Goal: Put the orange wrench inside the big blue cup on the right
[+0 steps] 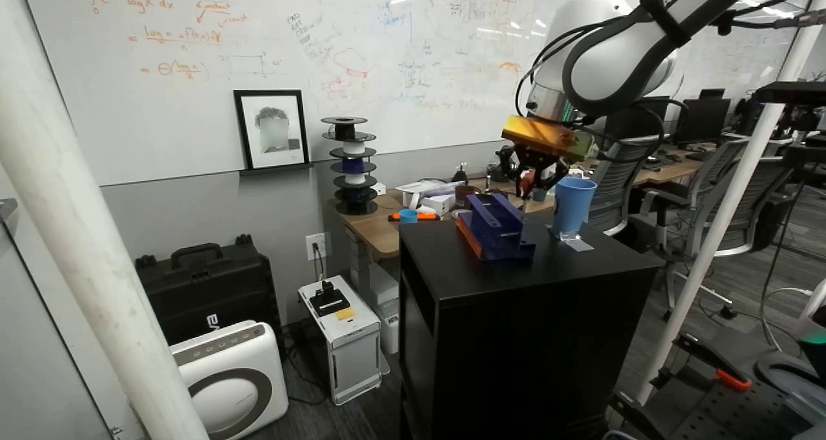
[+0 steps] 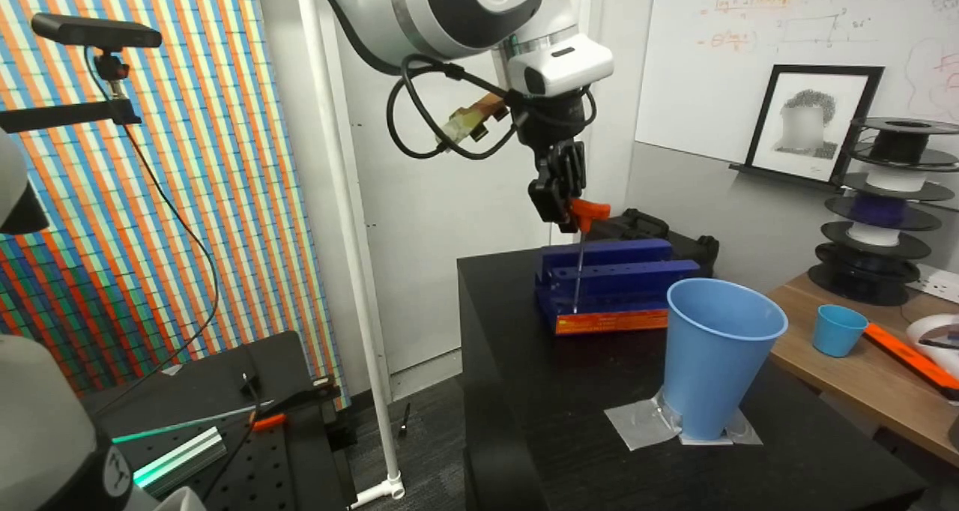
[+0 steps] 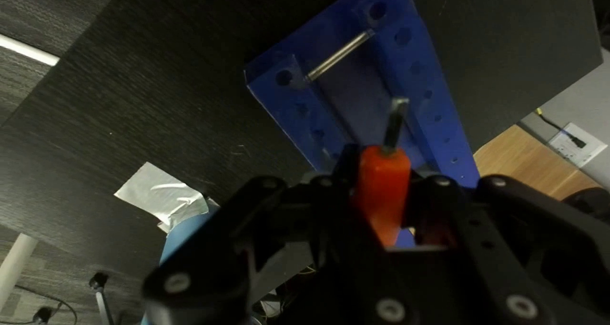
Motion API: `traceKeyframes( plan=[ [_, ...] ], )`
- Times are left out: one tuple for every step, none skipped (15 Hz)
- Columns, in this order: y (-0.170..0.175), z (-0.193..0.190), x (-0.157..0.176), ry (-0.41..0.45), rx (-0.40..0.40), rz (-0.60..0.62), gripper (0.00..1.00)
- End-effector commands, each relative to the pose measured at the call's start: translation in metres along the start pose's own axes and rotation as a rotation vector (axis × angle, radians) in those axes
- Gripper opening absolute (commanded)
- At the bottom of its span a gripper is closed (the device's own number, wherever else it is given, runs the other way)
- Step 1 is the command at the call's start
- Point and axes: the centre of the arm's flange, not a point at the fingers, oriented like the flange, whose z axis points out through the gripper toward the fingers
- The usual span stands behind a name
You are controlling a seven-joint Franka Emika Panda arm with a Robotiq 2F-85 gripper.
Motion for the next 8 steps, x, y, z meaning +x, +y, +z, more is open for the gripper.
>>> traceKeyframes(
  plan=[
    [-0.0034,-0.0128,0.0004,-0.001,-0.001,-0.023,0.08],
    [-0.0033,-0.0152,-0.0005,-0.003,-0.002,-0.032,0.10],
    [-0.0031,-0.0179,-0.0023,-0.006,-0.005,-0.043,0.11],
    [-0.0028,-0.0192,-0.0033,-0.007,-0.007,-0.052,0.10],
    [-0.0025,-0.0194,-0.0035,-0.009,-0.010,-0.062,0.11],
    [-0.0021,-0.0192,-0.0039,-0.013,-0.012,-0.064,0.12],
    [-0.0013,-0.0187,-0.0045,-0.013,-0.016,-0.070,0.36],
    [-0.0009,-0.0187,-0.0045,-0.014,-0.018,-0.076,0.37]
  ],
)
